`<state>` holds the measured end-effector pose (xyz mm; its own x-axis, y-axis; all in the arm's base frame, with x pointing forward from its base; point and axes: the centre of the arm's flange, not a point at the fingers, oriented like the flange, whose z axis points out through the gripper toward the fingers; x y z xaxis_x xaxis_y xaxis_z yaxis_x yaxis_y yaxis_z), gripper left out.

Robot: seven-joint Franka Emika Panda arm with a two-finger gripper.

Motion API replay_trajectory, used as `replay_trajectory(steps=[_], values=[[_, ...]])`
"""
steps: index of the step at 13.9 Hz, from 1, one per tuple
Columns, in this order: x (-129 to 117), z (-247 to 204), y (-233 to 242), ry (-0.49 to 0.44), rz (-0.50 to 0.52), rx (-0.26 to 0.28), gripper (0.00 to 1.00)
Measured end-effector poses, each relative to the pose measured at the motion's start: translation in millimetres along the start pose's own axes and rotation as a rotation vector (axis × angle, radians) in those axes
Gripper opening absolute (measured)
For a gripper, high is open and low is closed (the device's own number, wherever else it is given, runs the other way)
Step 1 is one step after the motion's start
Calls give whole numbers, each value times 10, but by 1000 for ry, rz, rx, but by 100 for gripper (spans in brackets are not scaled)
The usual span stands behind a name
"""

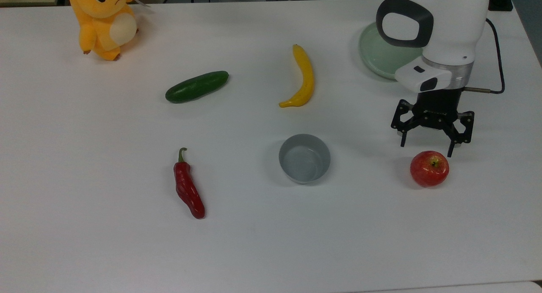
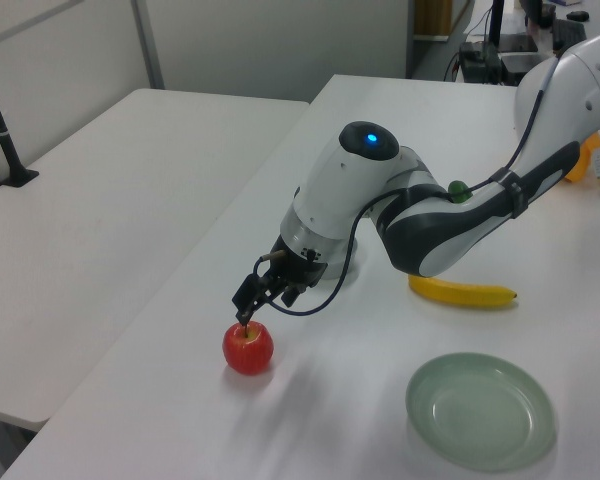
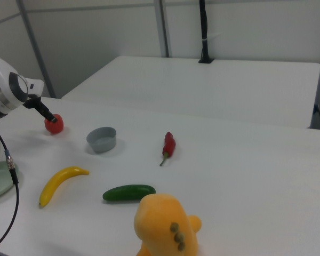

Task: Put the red apple in the bowl
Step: 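Close the gripper around the red apple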

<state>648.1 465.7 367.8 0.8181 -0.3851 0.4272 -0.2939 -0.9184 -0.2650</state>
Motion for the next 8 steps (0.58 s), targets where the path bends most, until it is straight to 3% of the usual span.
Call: replay_trajectory(steps=[8], values=[[-169, 269, -42, 74, -91, 58, 100]])
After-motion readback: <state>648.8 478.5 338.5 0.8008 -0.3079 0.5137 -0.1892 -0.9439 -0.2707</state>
